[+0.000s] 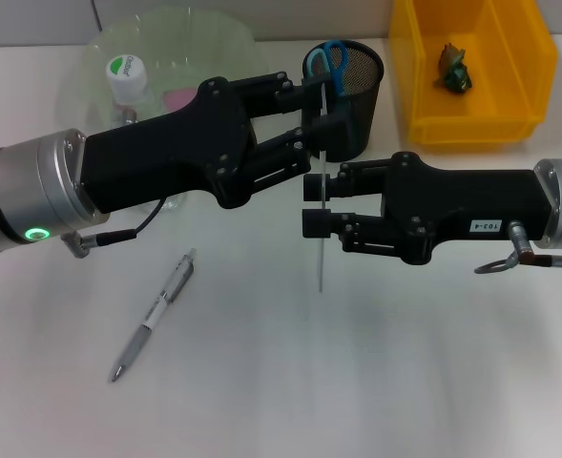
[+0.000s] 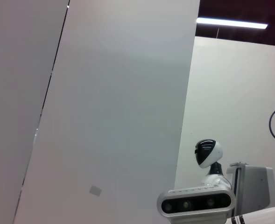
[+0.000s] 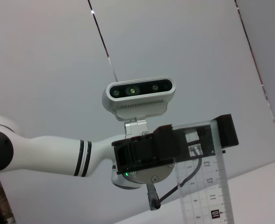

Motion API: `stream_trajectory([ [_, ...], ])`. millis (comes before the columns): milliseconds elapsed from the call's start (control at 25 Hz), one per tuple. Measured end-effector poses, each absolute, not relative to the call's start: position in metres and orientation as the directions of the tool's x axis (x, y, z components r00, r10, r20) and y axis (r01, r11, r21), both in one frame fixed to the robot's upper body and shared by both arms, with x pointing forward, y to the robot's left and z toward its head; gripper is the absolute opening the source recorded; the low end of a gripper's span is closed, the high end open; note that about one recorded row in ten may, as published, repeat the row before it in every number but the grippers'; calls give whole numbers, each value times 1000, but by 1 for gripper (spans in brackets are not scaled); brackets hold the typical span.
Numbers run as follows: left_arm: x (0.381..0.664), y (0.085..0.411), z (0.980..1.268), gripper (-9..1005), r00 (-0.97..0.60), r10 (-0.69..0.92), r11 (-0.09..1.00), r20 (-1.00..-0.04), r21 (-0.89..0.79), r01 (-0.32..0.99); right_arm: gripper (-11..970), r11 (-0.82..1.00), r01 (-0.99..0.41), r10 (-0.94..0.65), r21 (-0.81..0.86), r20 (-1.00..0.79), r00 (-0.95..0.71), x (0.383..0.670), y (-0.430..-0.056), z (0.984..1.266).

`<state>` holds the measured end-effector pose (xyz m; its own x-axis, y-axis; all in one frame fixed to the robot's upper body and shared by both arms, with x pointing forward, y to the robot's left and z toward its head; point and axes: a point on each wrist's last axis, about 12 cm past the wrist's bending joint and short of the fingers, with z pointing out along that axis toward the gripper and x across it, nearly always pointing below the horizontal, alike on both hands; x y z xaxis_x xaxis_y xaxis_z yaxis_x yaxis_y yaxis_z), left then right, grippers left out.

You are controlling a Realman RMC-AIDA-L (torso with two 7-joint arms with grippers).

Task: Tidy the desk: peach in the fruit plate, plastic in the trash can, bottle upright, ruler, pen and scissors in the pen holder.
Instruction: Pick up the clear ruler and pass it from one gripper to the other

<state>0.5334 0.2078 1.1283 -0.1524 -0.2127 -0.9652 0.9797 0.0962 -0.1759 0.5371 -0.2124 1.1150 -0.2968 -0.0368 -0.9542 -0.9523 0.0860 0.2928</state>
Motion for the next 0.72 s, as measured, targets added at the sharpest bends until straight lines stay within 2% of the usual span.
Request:
stream_trajectory([
  [720,532,210,1127,419,-157,-212,102,-965,-181,978,410,84,-952,-35,295,-954,-299,536,-213,1115],
])
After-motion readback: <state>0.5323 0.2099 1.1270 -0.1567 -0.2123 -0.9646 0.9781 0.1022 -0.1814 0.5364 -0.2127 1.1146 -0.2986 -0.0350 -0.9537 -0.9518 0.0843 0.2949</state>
